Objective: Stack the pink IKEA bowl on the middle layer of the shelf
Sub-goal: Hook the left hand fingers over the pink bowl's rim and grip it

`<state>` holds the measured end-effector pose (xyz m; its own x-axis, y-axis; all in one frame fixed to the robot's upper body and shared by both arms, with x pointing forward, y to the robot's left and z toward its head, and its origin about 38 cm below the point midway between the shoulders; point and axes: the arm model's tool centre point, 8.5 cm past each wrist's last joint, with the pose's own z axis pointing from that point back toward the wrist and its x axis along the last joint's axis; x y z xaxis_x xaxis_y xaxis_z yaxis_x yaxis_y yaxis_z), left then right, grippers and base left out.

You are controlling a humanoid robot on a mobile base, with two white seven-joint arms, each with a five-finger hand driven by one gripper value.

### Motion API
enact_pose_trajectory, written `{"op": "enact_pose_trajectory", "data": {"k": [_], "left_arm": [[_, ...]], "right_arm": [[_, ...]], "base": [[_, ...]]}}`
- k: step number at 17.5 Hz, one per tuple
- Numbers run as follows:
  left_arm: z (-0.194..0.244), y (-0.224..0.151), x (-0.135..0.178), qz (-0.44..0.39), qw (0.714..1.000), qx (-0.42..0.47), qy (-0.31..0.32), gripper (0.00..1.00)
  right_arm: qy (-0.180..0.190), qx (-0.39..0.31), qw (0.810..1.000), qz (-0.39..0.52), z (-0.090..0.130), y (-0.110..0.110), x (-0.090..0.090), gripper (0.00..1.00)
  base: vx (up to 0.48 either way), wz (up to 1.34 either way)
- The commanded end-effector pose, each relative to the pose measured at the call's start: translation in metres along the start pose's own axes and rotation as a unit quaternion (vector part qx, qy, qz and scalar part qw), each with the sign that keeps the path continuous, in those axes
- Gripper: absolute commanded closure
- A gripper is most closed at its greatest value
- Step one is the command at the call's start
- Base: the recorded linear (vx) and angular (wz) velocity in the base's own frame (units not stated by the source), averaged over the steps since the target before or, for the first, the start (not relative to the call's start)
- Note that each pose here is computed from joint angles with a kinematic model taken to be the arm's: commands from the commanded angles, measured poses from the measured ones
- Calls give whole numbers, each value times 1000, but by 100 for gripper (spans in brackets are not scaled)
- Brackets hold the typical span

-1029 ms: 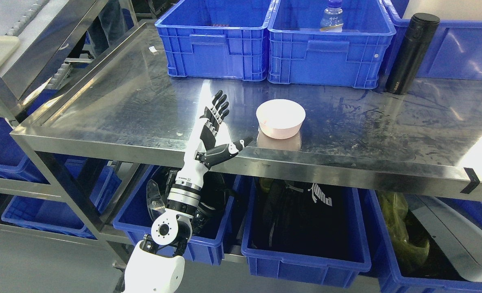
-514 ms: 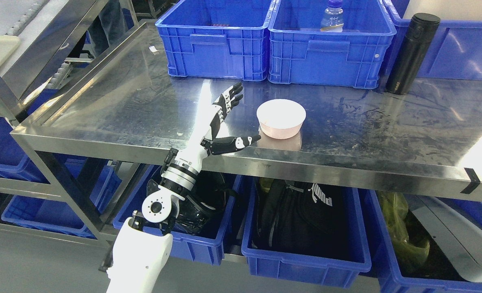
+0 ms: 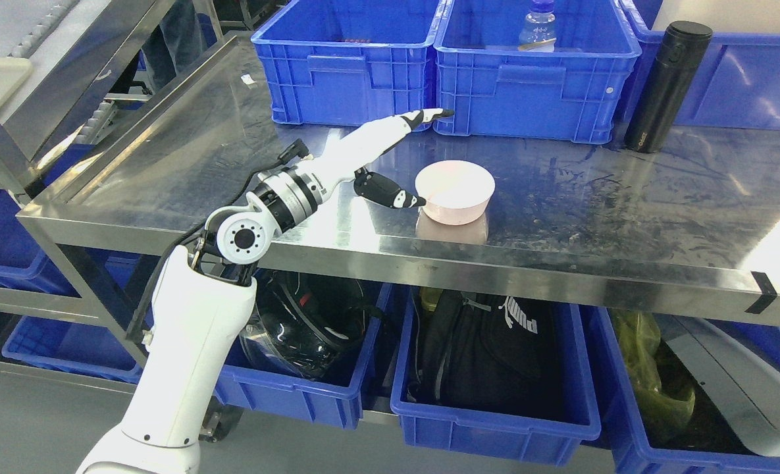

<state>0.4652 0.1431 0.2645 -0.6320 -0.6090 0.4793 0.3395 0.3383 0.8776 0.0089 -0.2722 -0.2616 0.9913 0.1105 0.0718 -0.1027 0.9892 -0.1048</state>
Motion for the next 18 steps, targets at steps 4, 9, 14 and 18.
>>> {"op": "enact_pose_trajectory", "data": {"k": [4,9,14,18], "left_arm": [[-45,-21,8,-163,962,-205,82,9],[-73,-40,9,-159,955,-234,93,2],[-75,-36,-7,-149,952,-241,113,7],[-77,-50,-24,-131,946,-267,127,16]], "right_arm": [[-6,-9,1000,1,0,-11,2,0],[-6,-9,1000,1,0,-11,3,0],[-6,-9,1000,1,0,-11,3,0],[-6,-9,1000,1,0,-11,2,0]], "base": [[0,0],[0,0],[0,0],[0,0]]}}
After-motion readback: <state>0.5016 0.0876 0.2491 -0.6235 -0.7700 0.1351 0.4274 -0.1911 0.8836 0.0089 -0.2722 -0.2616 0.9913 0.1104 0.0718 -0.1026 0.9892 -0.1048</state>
